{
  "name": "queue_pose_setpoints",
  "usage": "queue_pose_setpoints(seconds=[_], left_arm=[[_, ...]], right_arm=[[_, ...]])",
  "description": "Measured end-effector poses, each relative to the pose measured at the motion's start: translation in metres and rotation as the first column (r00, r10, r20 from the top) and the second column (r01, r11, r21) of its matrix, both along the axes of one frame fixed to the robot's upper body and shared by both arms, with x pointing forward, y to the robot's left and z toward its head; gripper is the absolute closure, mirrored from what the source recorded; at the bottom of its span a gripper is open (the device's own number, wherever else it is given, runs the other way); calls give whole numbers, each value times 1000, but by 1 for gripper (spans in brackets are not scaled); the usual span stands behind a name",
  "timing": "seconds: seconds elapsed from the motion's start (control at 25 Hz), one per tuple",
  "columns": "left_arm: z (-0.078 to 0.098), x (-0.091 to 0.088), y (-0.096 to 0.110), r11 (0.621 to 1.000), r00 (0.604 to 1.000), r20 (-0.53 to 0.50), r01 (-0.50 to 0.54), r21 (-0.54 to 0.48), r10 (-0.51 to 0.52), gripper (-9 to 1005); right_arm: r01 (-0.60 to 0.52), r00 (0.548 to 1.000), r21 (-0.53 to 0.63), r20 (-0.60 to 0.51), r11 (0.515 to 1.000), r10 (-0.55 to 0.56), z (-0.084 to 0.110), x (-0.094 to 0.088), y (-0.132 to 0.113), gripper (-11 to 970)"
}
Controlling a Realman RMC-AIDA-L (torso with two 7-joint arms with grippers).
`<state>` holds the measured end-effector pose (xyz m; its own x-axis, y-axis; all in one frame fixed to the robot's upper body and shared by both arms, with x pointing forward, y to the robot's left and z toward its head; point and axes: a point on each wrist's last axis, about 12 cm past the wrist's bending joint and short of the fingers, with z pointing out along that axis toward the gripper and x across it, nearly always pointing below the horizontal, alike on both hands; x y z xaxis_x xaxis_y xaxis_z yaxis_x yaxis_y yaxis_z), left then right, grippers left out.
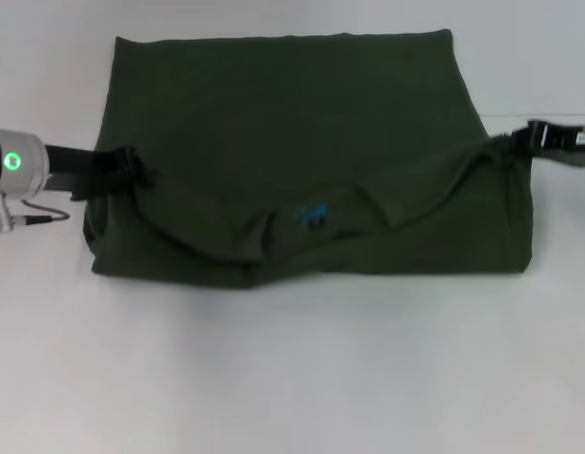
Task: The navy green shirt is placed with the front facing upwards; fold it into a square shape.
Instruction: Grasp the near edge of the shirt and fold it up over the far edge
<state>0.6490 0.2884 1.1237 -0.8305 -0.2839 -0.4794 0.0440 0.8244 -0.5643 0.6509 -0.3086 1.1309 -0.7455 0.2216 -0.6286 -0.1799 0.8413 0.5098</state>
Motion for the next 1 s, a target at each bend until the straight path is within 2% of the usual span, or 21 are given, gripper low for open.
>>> queue_pose_setpoints(seconds=[0.24, 0.4, 0.8, 1.0], left_arm=[[-1, 15, -2, 991, 991, 101, -92, 93, 82, 964], [-2, 22, -3, 983, 984, 137, -134, 122, 117, 963], [12, 41, -18, 972, 970, 221, -141, 188, 98, 961], [14, 43, -20, 969, 967, 234, -147, 197, 99, 960]], right_arm=[[51, 995, -84, 89, 995, -44, 11, 23, 14, 921], [71, 990, -134, 129, 988, -53, 15, 35, 27, 921], [101, 979, -209, 194, 973, -59, 26, 55, 47, 922], [110, 974, -217, 216, 970, -62, 31, 59, 52, 920]])
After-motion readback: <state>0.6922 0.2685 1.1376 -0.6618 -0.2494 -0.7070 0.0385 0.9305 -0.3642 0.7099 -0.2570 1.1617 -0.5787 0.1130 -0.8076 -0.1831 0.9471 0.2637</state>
